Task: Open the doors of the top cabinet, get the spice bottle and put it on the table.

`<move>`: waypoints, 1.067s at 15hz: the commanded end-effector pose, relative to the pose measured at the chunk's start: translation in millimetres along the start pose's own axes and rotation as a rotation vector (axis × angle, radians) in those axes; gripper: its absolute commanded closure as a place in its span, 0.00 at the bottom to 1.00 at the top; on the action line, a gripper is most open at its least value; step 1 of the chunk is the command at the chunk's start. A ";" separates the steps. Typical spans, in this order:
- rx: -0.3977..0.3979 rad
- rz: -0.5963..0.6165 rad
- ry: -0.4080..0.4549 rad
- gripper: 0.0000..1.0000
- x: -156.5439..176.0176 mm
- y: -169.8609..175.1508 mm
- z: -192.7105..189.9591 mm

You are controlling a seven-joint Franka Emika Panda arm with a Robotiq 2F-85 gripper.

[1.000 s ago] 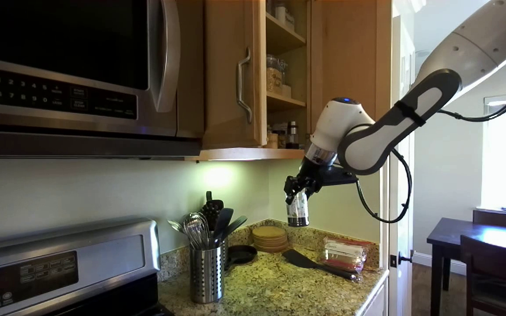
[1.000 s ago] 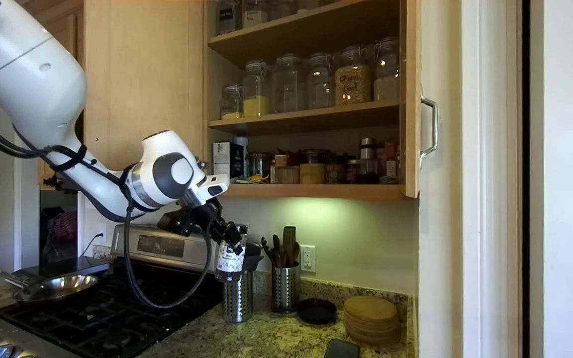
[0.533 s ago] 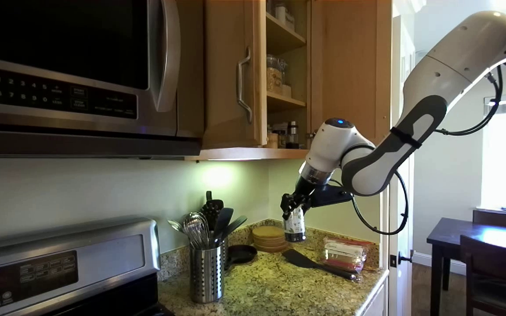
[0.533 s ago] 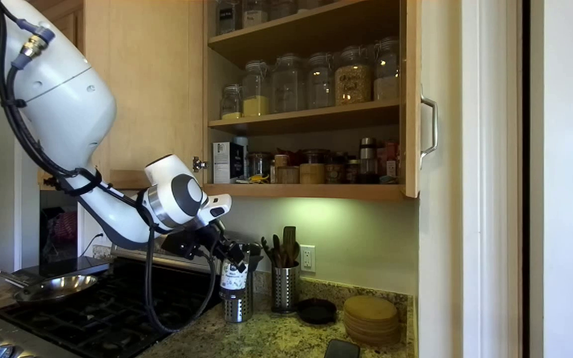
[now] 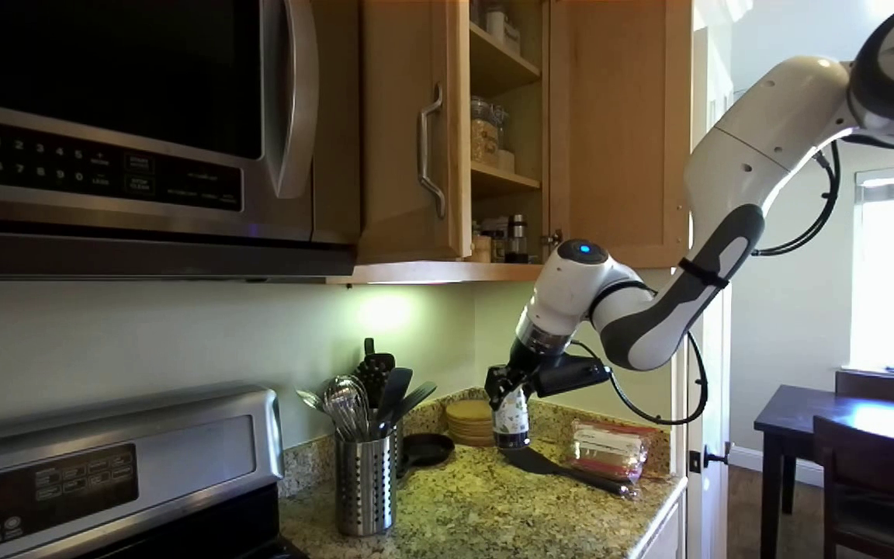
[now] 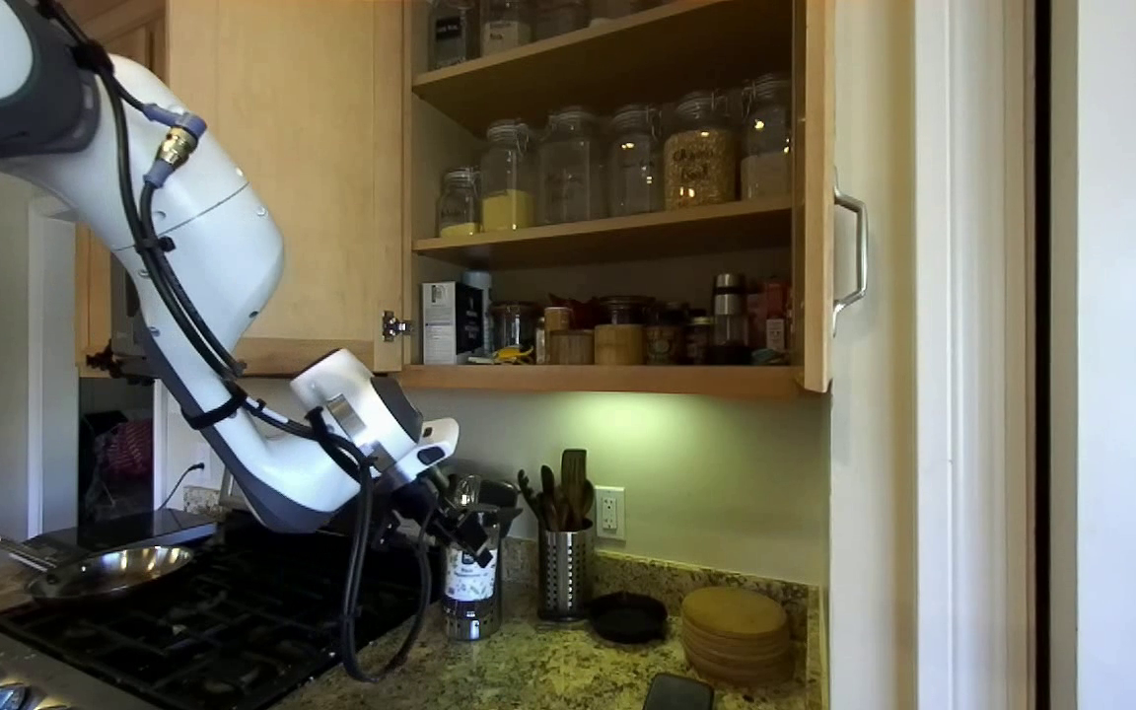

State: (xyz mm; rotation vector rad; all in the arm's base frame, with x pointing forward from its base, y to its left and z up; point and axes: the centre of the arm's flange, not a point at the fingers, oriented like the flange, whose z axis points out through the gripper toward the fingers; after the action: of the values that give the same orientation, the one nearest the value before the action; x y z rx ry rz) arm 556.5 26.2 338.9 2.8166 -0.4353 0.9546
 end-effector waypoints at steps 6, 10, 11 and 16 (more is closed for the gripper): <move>-0.034 0.085 0.025 0.59 -27.0 -28.2 71.6; -0.053 0.107 0.023 0.59 -41.2 -38.8 100.3; -0.063 0.112 0.024 0.59 -45.6 -40.6 108.0; -0.104 0.140 -0.004 0.59 -70.4 -46.6 138.7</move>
State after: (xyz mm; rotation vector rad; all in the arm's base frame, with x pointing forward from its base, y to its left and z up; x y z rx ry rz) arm 596.8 54.1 206.0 2.7639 -0.6273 0.9090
